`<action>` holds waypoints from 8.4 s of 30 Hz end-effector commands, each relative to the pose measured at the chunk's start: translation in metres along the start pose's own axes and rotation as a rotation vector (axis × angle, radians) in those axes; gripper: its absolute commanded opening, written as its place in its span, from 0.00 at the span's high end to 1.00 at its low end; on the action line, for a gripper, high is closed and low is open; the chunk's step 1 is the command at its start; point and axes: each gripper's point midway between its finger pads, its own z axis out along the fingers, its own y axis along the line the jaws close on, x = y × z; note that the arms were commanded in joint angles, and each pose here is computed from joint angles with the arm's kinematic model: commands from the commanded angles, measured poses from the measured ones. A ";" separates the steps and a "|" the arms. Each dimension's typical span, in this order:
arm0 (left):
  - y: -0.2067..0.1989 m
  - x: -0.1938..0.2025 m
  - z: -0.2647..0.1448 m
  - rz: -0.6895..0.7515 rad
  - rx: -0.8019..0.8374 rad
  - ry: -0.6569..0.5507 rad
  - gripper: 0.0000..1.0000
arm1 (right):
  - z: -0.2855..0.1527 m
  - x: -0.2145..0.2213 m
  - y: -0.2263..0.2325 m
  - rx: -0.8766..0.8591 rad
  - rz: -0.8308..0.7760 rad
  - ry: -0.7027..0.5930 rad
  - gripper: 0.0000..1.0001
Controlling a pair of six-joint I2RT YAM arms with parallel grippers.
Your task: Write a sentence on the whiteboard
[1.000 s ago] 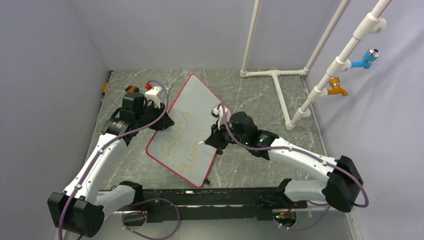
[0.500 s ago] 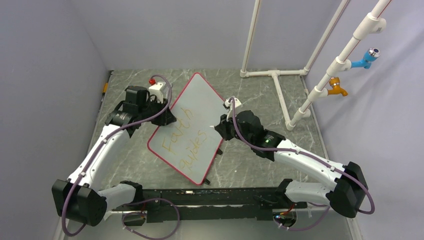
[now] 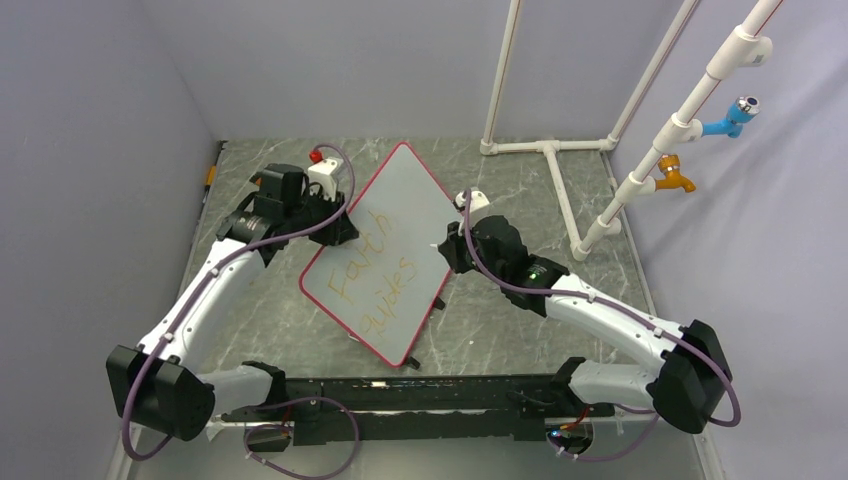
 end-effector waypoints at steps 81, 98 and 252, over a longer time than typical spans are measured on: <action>0.026 0.035 -0.019 0.131 -0.160 -0.006 1.00 | 0.055 0.018 -0.017 -0.092 0.056 0.109 1.00; 0.025 0.033 -0.021 0.133 -0.158 -0.013 1.00 | 0.041 0.038 0.005 -0.228 0.045 0.185 1.00; 0.024 0.034 -0.020 0.132 -0.153 -0.013 1.00 | 0.063 0.024 -0.033 -0.074 0.131 0.097 1.00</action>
